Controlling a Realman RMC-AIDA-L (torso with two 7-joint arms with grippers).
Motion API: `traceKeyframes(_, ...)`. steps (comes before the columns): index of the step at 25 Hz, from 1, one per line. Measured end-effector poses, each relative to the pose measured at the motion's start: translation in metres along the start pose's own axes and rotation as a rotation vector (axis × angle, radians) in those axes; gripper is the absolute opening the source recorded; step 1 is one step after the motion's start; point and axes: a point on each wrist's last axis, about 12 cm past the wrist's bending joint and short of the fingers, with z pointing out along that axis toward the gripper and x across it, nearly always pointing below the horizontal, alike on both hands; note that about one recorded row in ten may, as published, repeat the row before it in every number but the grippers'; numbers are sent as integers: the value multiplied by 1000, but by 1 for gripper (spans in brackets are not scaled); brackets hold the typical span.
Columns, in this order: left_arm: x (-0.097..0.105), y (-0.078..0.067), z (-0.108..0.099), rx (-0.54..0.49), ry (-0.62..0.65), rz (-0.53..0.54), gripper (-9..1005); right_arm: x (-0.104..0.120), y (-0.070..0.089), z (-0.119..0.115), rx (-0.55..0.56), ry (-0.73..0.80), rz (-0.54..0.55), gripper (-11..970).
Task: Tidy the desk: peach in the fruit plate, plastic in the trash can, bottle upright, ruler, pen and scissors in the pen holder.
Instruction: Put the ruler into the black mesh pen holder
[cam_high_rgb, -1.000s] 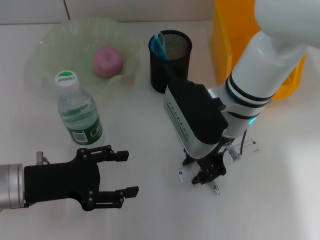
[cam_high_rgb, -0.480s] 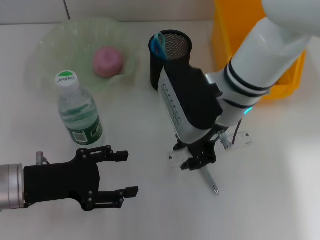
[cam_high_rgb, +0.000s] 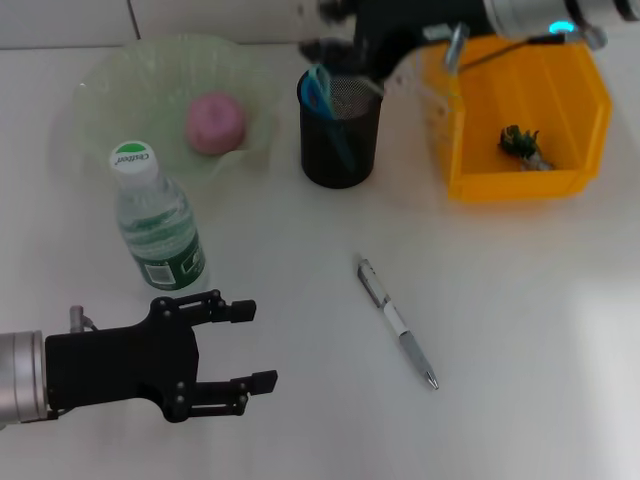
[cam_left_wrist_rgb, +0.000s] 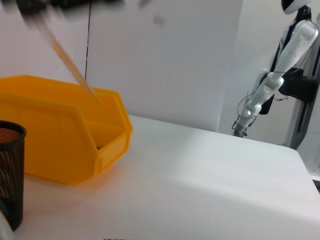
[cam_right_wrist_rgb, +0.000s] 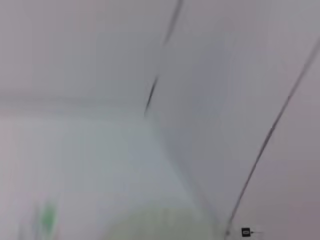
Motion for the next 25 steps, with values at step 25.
traceKeyframes(25, -5, -5, 9, 71, -36, 12, 800, 109, -6, 27, 247, -685, 482, 390)
